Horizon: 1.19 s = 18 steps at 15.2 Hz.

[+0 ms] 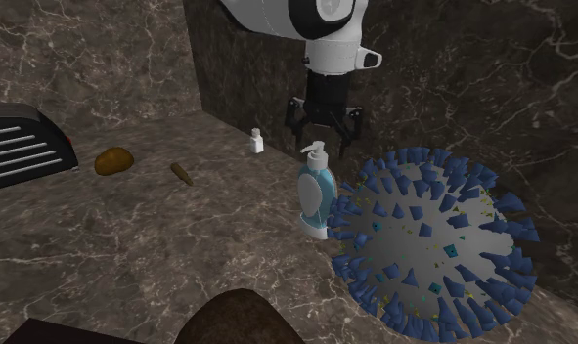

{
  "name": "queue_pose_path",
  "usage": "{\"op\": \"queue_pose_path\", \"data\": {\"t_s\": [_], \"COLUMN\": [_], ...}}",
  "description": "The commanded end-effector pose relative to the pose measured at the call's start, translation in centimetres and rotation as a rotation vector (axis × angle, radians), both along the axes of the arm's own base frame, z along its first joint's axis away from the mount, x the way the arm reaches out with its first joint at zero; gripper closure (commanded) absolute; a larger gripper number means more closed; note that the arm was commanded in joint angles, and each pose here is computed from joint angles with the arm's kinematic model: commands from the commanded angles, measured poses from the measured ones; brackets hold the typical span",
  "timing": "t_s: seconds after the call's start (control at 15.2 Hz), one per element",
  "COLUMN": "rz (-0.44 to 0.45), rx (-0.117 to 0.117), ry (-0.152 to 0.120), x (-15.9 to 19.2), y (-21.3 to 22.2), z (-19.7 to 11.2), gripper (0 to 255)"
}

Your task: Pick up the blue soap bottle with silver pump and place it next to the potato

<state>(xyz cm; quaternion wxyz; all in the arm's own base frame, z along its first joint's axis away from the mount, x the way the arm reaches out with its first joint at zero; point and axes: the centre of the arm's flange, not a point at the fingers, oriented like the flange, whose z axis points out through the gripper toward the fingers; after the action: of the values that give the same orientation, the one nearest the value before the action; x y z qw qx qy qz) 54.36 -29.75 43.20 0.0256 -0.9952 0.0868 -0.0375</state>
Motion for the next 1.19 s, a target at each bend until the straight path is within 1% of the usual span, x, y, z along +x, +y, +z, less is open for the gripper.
{"op": "queue_pose_path", "data": {"t_s": [0.0,0.53,0.59,1.12], "rz": [0.000,0.000,0.000,0.000], "rx": [0.000,0.000,0.000,0.000], "ry": [0.000,0.000,0.000,0.000], "x": [0.13,0.16,0.16,0.16], "y": [0.07,0.08,0.08,0.08], "z": [-1.07,-1.37,-1.37,-1.38], "gripper": [0,0,255,255]}}
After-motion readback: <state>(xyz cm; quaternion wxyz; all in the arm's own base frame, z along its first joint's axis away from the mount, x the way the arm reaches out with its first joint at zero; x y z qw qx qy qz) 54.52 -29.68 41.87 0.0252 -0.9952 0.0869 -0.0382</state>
